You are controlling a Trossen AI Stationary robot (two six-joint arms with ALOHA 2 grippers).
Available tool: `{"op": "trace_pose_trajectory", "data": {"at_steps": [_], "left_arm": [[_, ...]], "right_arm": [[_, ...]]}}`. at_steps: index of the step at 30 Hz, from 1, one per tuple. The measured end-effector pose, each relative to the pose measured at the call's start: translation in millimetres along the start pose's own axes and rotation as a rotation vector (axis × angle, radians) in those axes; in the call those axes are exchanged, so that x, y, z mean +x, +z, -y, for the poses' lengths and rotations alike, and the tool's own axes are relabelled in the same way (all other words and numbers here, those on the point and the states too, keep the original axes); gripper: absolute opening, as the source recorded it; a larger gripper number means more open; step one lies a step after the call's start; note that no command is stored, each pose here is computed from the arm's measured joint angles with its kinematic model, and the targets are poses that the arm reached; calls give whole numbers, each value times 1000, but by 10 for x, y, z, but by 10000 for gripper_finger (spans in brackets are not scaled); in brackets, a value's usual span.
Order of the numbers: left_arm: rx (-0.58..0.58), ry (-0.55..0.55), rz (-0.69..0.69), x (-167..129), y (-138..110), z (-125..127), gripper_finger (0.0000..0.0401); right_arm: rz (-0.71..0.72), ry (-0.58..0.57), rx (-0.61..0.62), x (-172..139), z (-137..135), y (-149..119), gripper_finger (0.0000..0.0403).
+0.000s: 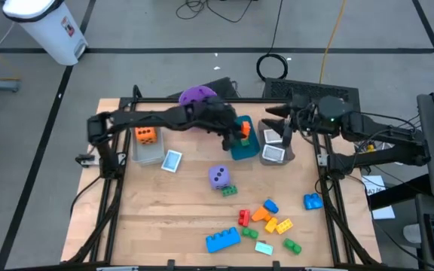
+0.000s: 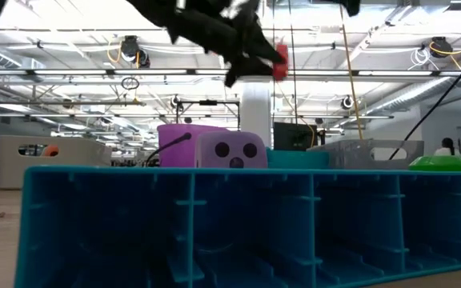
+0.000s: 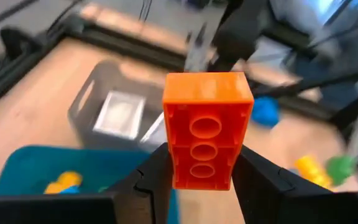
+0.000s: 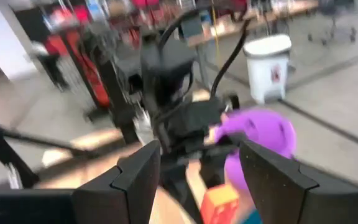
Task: Pick & Place Toys
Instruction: Put the orange game piece into the blue bin, then put the blue game piece into the blue bin
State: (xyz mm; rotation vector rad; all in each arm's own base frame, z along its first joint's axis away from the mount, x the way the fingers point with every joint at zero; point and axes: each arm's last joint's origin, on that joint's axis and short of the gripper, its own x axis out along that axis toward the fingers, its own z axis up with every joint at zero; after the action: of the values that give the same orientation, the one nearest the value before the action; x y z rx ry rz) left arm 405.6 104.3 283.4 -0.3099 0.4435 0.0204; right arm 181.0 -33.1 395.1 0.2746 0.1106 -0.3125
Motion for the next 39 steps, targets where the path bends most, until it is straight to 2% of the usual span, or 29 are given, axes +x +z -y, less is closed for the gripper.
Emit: {"op": "trace_pose_trajectory", "data": {"at_steps": [7,11,18,26,29,34,39], "left_arm": [[22,99,-262,360,-129,-297,145],[35,134,-363,533,-232,-402,145],[18,161,-454,783,-449,-530,145],[-3,204,-474,824,-525,-623,148],[-6,213,-466,815,-511,-641,168],[-53,268,-455,797,-502,-696,229],[-98,258,-431,737,-429,-681,273]], "right_arm": [[-141,-69,-22,-12,51,-141,212],[-190,-81,-23,-10,70,-216,212],[-241,-103,23,26,124,-424,212],[-265,-114,64,64,168,-602,212],[-249,-108,70,73,176,-638,212],[-228,-101,72,74,174,-631,212],[-192,-87,76,84,163,-597,212]]}}
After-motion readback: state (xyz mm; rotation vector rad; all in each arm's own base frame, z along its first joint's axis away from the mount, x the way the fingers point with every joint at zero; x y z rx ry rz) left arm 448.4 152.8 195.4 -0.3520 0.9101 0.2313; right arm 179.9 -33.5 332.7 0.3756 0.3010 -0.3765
